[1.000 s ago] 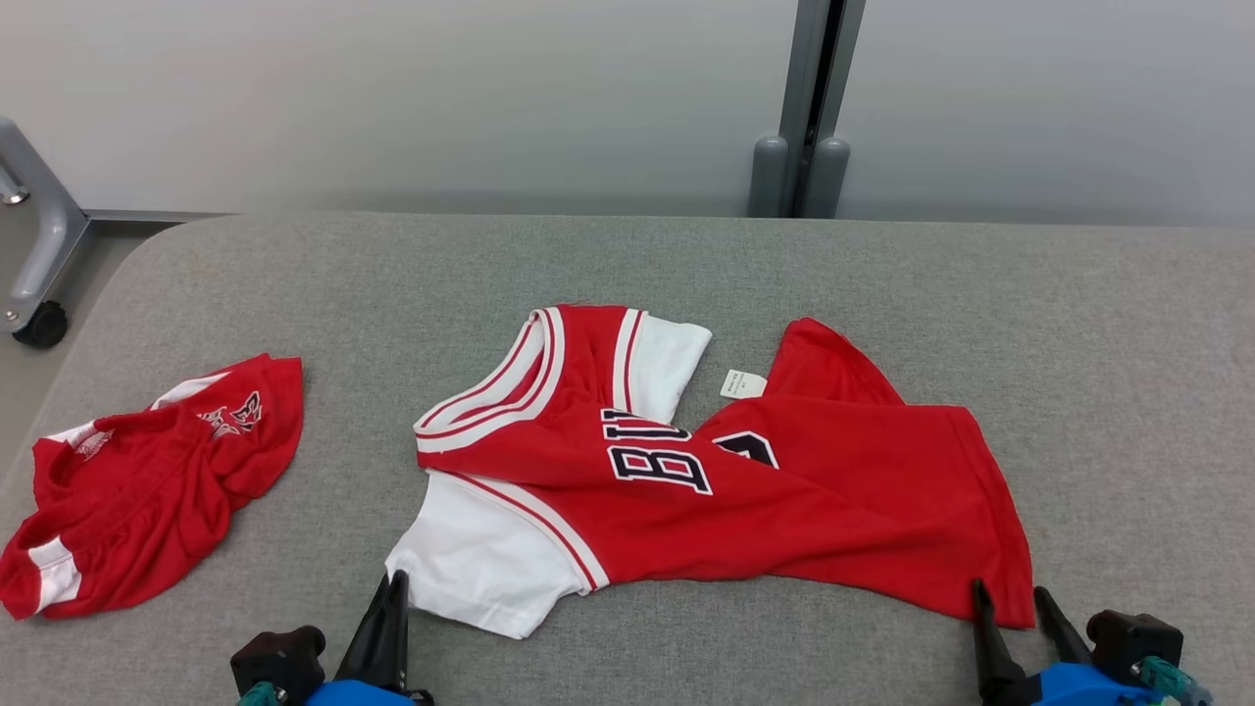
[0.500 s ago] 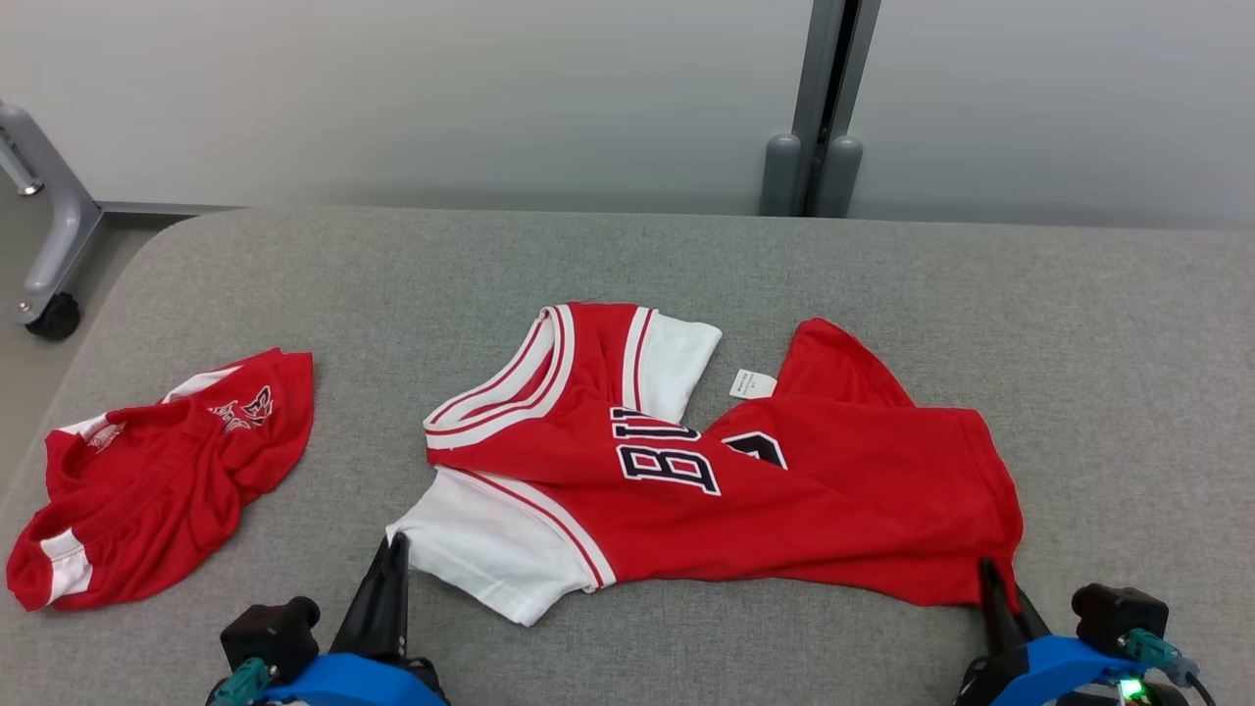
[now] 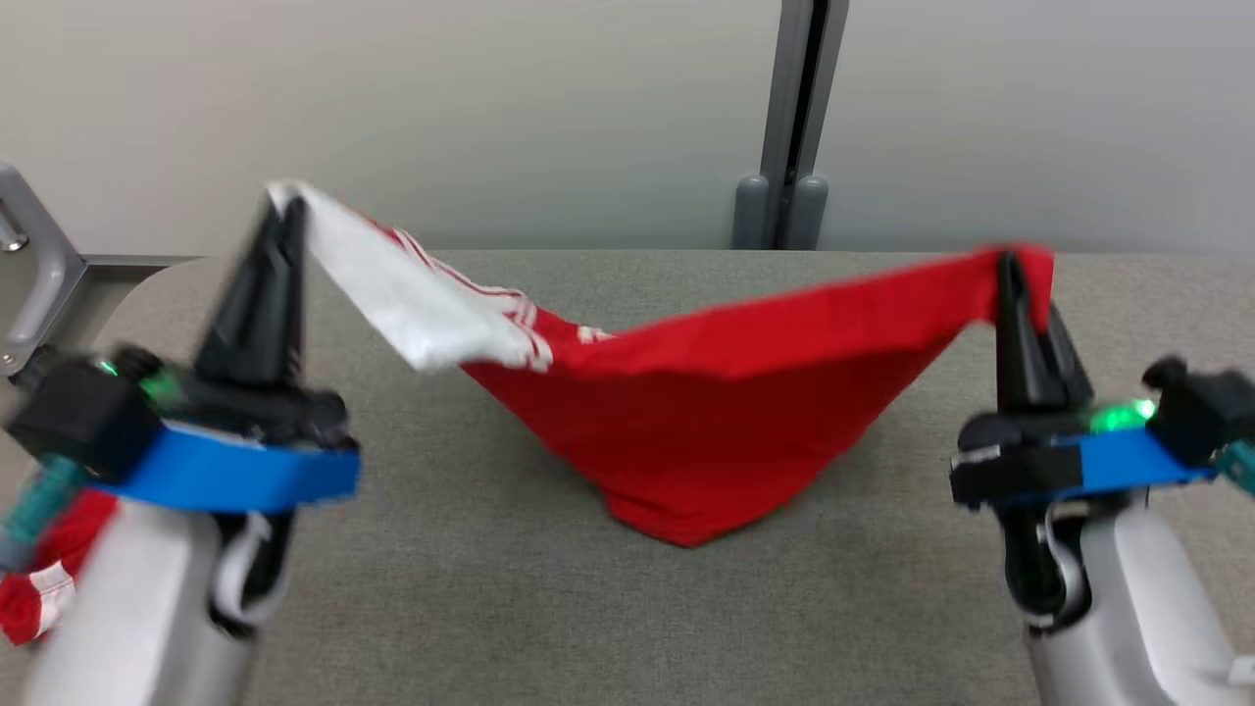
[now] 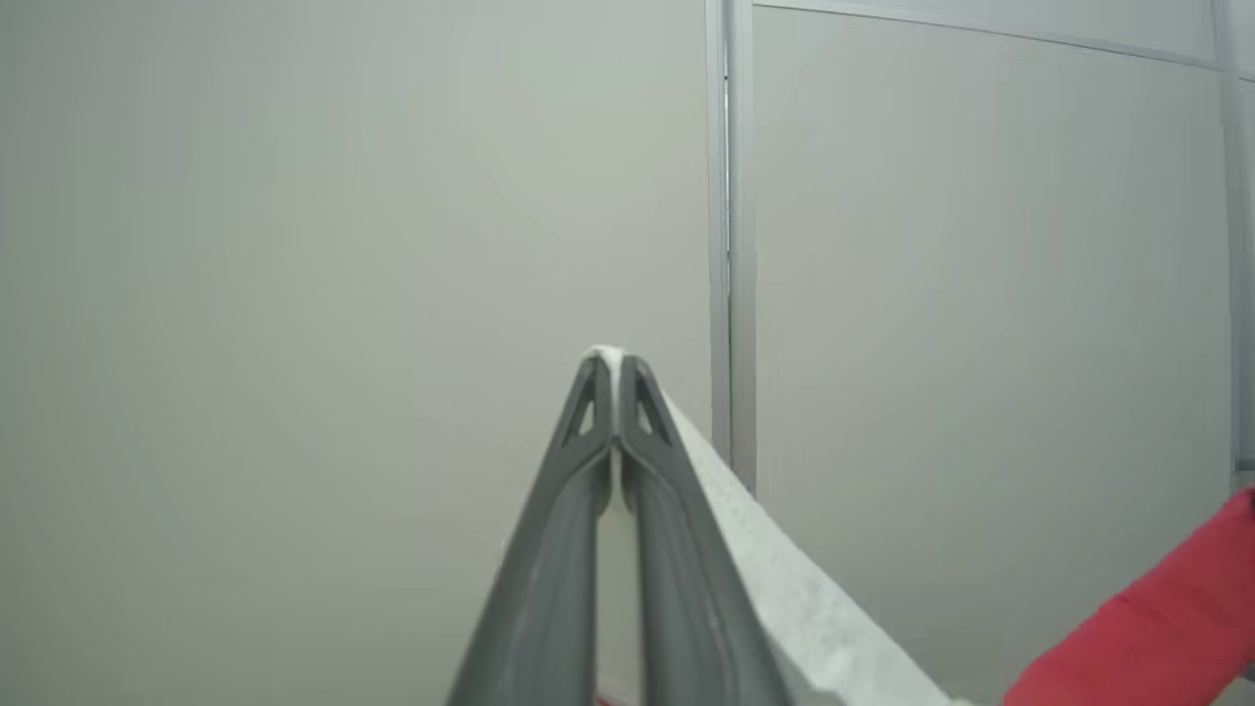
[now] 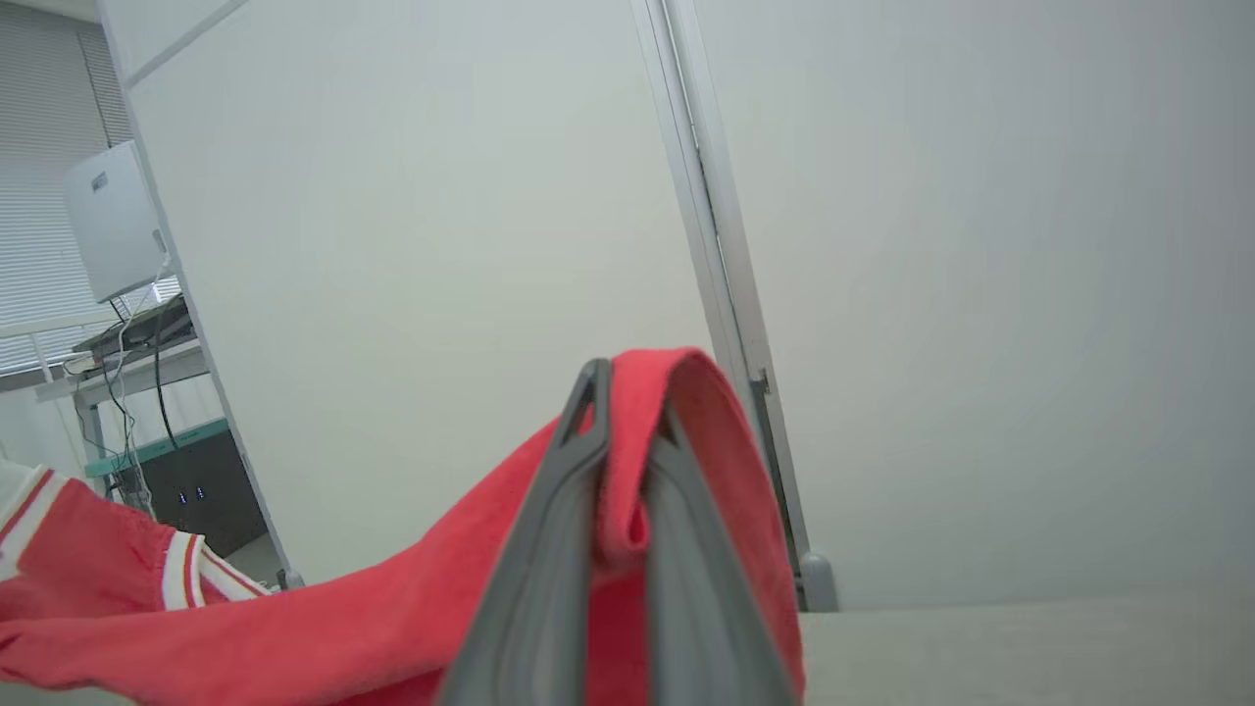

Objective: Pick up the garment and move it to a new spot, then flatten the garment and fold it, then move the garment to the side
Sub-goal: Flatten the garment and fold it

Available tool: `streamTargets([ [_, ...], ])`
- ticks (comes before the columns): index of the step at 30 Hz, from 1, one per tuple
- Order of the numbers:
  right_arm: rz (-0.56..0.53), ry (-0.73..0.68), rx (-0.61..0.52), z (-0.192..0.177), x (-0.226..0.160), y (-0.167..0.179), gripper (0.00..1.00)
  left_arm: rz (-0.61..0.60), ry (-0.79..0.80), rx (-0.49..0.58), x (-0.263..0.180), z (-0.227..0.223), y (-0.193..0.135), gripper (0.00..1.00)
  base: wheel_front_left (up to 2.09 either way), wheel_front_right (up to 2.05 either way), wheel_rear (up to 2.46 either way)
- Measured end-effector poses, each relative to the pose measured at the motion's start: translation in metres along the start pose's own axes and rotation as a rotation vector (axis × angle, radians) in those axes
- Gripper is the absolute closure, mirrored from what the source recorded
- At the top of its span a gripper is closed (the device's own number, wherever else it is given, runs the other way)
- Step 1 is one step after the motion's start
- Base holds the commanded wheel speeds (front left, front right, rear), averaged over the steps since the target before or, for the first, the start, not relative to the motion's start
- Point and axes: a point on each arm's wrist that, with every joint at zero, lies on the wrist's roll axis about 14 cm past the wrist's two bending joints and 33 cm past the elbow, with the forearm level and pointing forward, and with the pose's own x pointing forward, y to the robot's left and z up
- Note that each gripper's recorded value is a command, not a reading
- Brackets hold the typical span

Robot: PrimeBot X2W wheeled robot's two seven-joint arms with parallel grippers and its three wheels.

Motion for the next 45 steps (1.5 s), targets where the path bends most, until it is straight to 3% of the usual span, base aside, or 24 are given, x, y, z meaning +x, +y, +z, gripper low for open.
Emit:
streamTargets([
  [7,0.161,-0.259,-0.074,0.109,0.049,0.044,1.0,-0.117,-0.246,0.186,0.051,0.098,0.001,1.0,0.0,0.0,0.0],
  [10,0.209,-0.303,-0.153,0.137,0.065,0.056,1.0,-0.133,-0.268,0.226,0.069,0.113,0.005,1.0,0.0,0.0,0.0],
  [13,0.22,-0.298,-0.203,0.144,0.083,0.058,1.0,-0.157,-0.237,0.264,0.089,0.109,0.007,1.0,0.0,0.0,0.0],
  [20,0.176,-0.184,-0.293,0.102,0.137,0.039,1.0,-0.126,-0.13,0.223,0.137,0.056,0.034,1.0,0.0,0.0,0.0],
  [25,0.143,-0.252,-0.384,0.104,0.184,0.028,1.0,-0.039,-0.145,0.235,0.178,0.041,0.072,1.0,0.0,0.0,0.0],
  [31,0.096,-0.322,-0.393,0.101,0.222,0.011,1.0,0.049,-0.254,0.187,0.205,0.052,0.099,1.0,0.0,0.0,0.0],
  [38,0.023,-0.23,-0.342,0.049,0.221,-0.022,1.0,0.081,-0.173,0.15,0.179,0.008,0.107,1.0,0.0,0.0,0.0],
  [45,-0.052,0.07,-0.225,-0.06,0.145,-0.056,1.0,0.204,0.179,0.003,0.066,-0.111,0.106,1.0,0.0,0.0,0.0],
])
